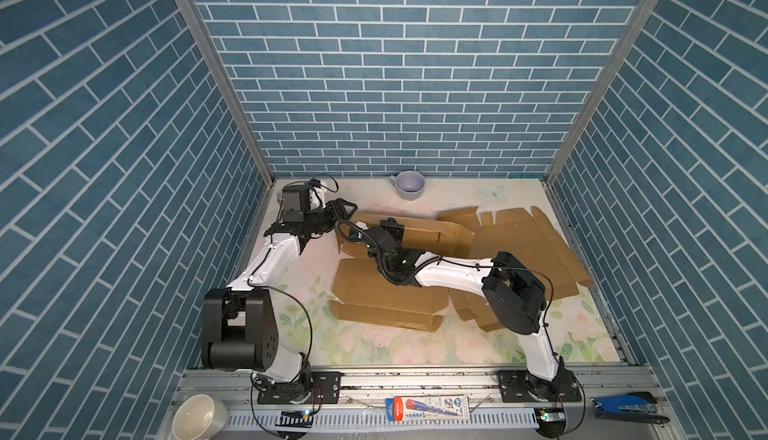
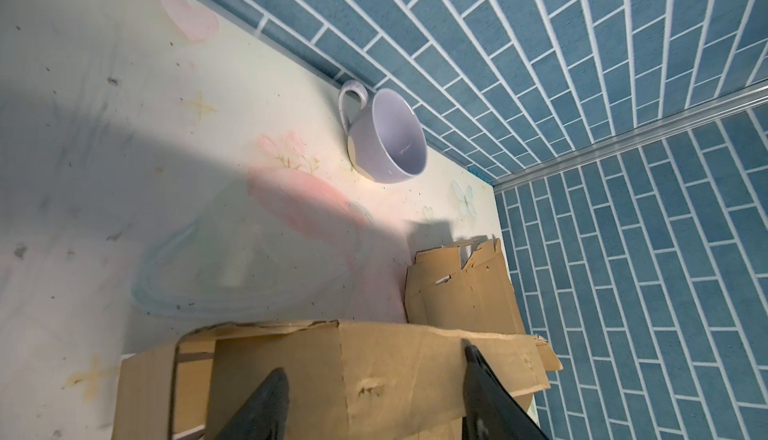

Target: Fold the paper box

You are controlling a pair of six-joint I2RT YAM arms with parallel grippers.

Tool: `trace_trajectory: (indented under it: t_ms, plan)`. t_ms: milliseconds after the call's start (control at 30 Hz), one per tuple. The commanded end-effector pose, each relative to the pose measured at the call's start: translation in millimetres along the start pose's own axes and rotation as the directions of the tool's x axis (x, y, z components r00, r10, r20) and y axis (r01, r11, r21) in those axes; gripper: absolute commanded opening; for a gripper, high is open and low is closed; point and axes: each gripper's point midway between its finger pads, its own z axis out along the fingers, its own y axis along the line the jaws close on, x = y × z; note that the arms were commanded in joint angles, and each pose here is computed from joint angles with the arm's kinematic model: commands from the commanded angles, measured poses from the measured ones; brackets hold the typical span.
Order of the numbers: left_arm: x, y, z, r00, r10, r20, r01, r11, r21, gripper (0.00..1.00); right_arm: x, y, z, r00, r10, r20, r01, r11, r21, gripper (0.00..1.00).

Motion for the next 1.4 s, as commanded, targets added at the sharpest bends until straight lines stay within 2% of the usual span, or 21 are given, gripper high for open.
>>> trace_trajectory:
  t_ms: [0,200,367,433,567,700,767,867,1033,1233,1367]
  plan:
    - [13,-4,8,0.999,0.0,-0.033,0.001,0.999,0.038,0.67,8,19,0,0.999,0.037,-0.01,-0.038,0.998,-0.057,0.0]
    - [26,8,9,0.998,-0.009,-0.065,0.01,1.0,0.008,0.66,13,22,1,0.998,0.064,-0.015,-0.066,0.994,-0.084,0.0]
    - [25,2,13,0.997,-0.032,-0.066,0.036,0.998,0.058,0.65,15,29,5,0.998,0.063,-0.014,-0.064,0.994,-0.094,0.0]
    - [15,-1,3,0.999,-0.008,-0.048,0.01,0.999,0.05,0.64,18,28,6,0.998,0.065,-0.016,-0.066,0.993,-0.093,0.0]
    - [-22,5,-32,0.998,0.007,0.055,-0.009,0.999,0.041,0.64,22,24,7,0.998,0.063,-0.009,-0.064,0.994,-0.088,0.0]
    - [-43,43,-55,0.993,0.033,0.117,-0.02,0.994,-0.108,0.61,22,22,6,0.999,0.049,0.01,-0.048,0.996,-0.075,0.0]
    - [-47,72,-55,0.991,0.047,0.125,-0.019,0.975,-0.221,0.57,21,20,6,0.999,0.049,0.018,-0.048,0.997,-0.068,0.0]
    - [-40,105,-37,0.997,0.036,0.072,-0.014,0.957,-0.29,0.54,20,16,6,0.998,0.059,0.031,-0.057,0.996,-0.062,0.0]
    - [-29,132,1,1.0,0.011,-0.014,-0.014,0.966,-0.258,0.55,17,11,7,0.996,0.073,0.057,-0.069,0.996,-0.059,0.0]
    - [-2,124,27,0.982,0.109,-0.155,-0.138,0.971,-0.196,0.57,15,4,7,0.993,0.087,0.077,-0.083,0.995,-0.056,0.0]
    - [19,115,31,0.969,0.136,-0.208,-0.164,0.979,-0.123,0.58,15,-3,7,0.992,0.093,0.083,-0.089,0.995,-0.052,0.0]
